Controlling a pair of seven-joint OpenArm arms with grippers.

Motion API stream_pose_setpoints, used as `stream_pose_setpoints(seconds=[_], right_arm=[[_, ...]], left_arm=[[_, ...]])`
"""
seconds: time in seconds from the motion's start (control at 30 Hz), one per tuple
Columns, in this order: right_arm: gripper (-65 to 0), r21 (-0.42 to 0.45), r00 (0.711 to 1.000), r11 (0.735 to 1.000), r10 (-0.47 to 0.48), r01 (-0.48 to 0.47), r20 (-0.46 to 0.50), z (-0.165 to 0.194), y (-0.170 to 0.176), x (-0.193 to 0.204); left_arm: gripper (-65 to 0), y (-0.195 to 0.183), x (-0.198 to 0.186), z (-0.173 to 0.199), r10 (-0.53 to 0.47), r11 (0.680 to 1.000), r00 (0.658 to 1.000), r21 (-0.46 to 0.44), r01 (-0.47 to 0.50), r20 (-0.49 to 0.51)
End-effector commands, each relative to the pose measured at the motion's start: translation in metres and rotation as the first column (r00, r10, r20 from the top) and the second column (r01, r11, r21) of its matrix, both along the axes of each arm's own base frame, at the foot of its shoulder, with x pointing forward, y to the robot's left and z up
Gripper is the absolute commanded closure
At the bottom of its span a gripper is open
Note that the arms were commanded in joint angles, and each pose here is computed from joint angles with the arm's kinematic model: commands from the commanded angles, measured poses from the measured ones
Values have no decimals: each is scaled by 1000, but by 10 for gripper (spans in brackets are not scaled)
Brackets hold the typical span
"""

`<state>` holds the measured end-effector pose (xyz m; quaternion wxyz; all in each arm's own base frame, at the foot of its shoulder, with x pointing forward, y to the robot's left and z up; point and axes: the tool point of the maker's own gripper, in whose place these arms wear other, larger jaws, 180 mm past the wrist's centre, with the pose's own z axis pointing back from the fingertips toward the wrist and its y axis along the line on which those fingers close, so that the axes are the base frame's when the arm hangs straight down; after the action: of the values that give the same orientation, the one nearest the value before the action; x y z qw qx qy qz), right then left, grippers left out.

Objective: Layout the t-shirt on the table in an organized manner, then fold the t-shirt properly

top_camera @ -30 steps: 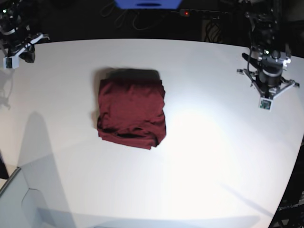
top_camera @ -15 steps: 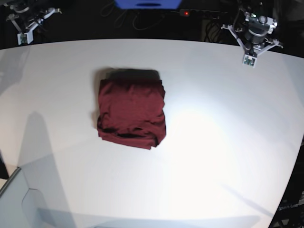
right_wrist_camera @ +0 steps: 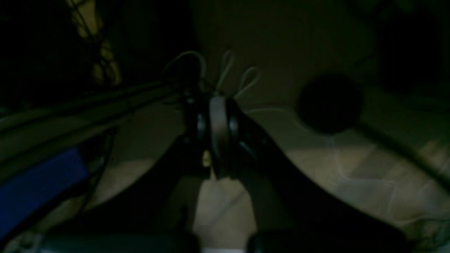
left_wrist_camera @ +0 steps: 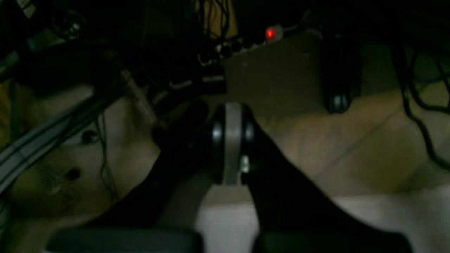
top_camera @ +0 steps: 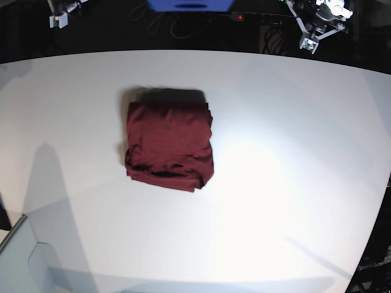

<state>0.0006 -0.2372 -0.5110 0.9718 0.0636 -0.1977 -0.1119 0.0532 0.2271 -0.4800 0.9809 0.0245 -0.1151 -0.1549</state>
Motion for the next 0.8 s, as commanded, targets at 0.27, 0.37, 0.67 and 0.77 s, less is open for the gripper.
stream_pose_setpoints(seconds=[0.27, 0.37, 0.67, 0.77], right_arm=[[0, 138, 995, 988, -79, 69, 67, -36, 37, -12], [0, 179, 990, 977, -131, 119, 57, -51, 47, -14], [0, 268, 928, 905, -363, 331, 79, -91, 73, -7], [0, 186, 936, 924, -348, 333, 56, -106, 84, -20]], left_arm=[[0, -21, -70, -71, 140, 971, 985, -181, -157, -102], [0, -4, -75, -94, 236, 946, 964, -198, -257, -123], [0, -3, -66, -146, 491, 835, 870, -257, -487, -55], [0, -7, -59, -154, 512, 831, 859, -235, -505, -36]])
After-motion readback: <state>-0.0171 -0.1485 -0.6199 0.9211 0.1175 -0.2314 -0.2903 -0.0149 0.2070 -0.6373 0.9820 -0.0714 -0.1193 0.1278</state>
